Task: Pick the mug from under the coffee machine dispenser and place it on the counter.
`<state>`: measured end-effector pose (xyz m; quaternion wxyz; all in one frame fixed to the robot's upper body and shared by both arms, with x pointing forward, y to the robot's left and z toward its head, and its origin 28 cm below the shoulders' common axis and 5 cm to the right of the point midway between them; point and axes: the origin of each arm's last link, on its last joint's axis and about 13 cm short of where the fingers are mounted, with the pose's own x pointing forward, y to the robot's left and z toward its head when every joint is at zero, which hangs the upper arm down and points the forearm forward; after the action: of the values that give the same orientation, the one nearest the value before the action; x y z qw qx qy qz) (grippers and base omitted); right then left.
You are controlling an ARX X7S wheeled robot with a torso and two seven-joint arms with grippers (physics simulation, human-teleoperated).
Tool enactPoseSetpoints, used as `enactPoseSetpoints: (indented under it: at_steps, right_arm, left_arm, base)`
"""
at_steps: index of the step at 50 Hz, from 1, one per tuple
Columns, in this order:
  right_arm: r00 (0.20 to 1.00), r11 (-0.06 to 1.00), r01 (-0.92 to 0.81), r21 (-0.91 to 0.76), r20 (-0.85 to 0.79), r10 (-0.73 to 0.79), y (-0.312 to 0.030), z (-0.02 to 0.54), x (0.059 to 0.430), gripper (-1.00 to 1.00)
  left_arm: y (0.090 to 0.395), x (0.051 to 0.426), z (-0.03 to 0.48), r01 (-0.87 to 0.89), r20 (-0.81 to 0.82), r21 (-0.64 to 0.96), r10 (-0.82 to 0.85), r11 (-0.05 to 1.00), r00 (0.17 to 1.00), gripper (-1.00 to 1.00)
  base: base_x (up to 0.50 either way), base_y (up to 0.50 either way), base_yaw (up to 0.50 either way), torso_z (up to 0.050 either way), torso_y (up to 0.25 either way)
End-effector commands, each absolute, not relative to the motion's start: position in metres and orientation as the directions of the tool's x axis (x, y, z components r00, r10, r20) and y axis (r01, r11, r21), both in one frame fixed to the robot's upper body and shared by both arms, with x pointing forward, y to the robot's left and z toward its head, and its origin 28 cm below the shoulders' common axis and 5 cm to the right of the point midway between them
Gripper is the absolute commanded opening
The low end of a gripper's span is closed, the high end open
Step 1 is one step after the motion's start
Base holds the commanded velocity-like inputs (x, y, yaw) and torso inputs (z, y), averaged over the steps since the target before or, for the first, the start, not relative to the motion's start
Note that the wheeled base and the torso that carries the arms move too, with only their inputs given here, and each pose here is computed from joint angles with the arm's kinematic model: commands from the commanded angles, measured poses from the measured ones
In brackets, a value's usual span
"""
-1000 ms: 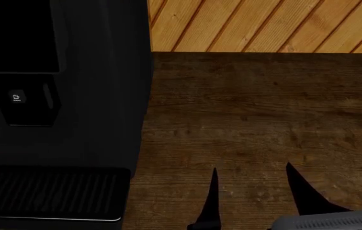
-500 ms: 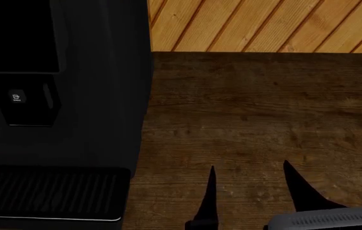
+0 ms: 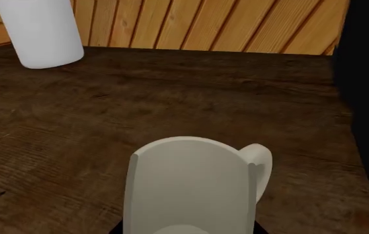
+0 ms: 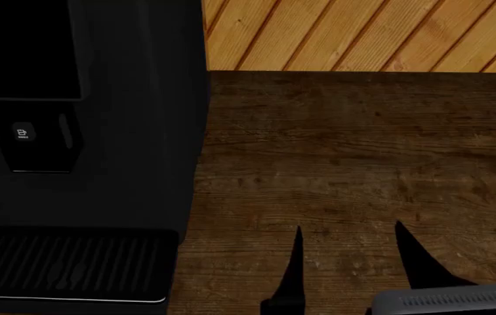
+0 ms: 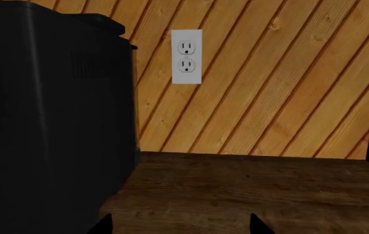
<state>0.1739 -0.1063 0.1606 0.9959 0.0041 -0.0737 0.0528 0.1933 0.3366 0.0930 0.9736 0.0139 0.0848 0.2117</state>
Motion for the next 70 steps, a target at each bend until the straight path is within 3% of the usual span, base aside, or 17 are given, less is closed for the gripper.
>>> enactPoseSetpoints:
  at_steps: [1,20,21,45,70]
  right_arm:
    - [0.986,0.995,-0.097,0.003,0.140,0.096,-0.107,0.158,0.173,1.00]
    - [0.983,0.992,-0.129,-0.004,0.129,0.129,-0.106,0.159,0.176,1.00]
    - [0.983,0.991,-0.130,-0.005,0.129,0.130,-0.106,0.160,0.176,1.00]
    - [0.983,0.992,-0.127,0.001,0.136,0.126,-0.104,0.160,0.177,1.00]
    - [0.982,0.992,-0.129,0.010,0.139,0.127,-0.103,0.158,0.176,1.00]
  left_arm:
    - [0.337,0.192,0.080,-0.431,-0.155,0.059,0.435,0.900,0.887,-1.00]
    - [0.331,0.176,0.055,-0.441,-0.165,0.057,0.444,0.896,0.881,-1.00]
    - [0.330,0.176,0.056,-0.441,-0.164,0.057,0.444,0.896,0.881,1.00]
    - [0.325,0.168,0.076,-0.412,-0.154,0.059,0.416,0.909,0.896,1.00]
    - [0.319,0.145,0.130,-0.416,-0.074,0.040,0.418,0.908,0.905,1.00]
  base:
    - [0.00,0.00,0.00,0.000,0.000]
    - [0.00,0.00,0.00,0.000,0.000]
    - [0.00,0.00,0.00,0.000,0.000]
    - [0.00,0.00,0.00,0.000,0.000]
    - [0.00,0.00,0.00,0.000,0.000]
